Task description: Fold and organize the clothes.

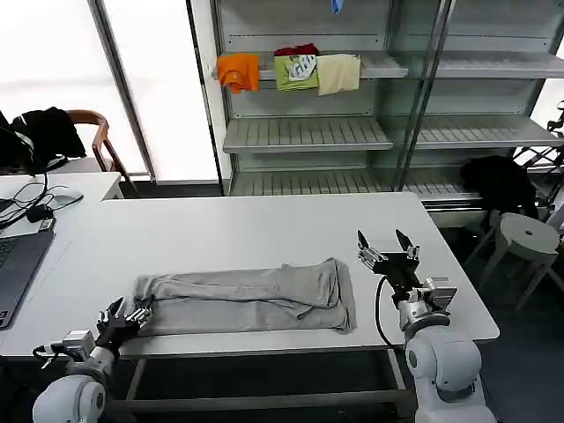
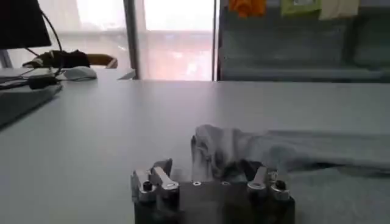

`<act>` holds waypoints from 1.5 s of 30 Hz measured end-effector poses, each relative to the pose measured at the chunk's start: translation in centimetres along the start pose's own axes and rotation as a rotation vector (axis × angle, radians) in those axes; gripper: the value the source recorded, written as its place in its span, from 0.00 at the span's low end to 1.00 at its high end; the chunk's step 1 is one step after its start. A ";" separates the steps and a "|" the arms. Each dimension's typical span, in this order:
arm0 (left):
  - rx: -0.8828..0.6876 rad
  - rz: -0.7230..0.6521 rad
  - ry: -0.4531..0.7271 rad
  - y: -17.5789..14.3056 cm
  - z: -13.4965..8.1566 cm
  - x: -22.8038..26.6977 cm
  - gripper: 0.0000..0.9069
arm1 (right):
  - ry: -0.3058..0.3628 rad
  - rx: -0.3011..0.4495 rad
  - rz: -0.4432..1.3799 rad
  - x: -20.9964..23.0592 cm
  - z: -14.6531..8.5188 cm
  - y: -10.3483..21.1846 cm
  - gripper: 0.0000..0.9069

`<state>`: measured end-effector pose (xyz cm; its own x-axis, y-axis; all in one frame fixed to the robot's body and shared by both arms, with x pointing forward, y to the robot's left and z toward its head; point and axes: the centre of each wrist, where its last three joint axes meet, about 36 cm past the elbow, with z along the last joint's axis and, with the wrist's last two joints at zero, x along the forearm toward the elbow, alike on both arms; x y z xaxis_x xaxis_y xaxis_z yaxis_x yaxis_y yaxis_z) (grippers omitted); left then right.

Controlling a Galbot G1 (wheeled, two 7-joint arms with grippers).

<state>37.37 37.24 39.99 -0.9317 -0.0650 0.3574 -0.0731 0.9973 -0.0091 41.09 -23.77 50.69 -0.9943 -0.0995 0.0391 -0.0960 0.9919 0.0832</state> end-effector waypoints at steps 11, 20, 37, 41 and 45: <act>0.048 0.017 0.032 -0.6 0.3 -0.4 0.02 | -0.011 -0.005 0.016 -0.2 -0.1 -0.5 1.00; 0.070 0.031 0.028 -0.8 0.5 -0.6 0.01 | -0.014 0.000 0.021 -0.1 -0.2 -0.7 1.00; -0.163 -0.079 -0.112 7.7 -4.3 -0.2 0.00 | 0.009 0.024 0.020 0.1 0.4 -1.3 1.00; -0.275 -0.137 -0.130 12.4 -7.0 -0.1 0.01 | 0.019 0.022 0.019 0.0 0.8 -1.2 1.00; -0.374 -0.196 -0.146 16.7 -10.6 0.4 0.01 | 0.029 0.018 0.020 0.0 1.3 -1.1 1.00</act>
<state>39.56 54.28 49.86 -0.9555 -0.2312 0.1833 -0.1443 0.9080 0.3933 41.12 -24.75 49.30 -0.9942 -0.0813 0.0698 -0.0768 0.9950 0.0638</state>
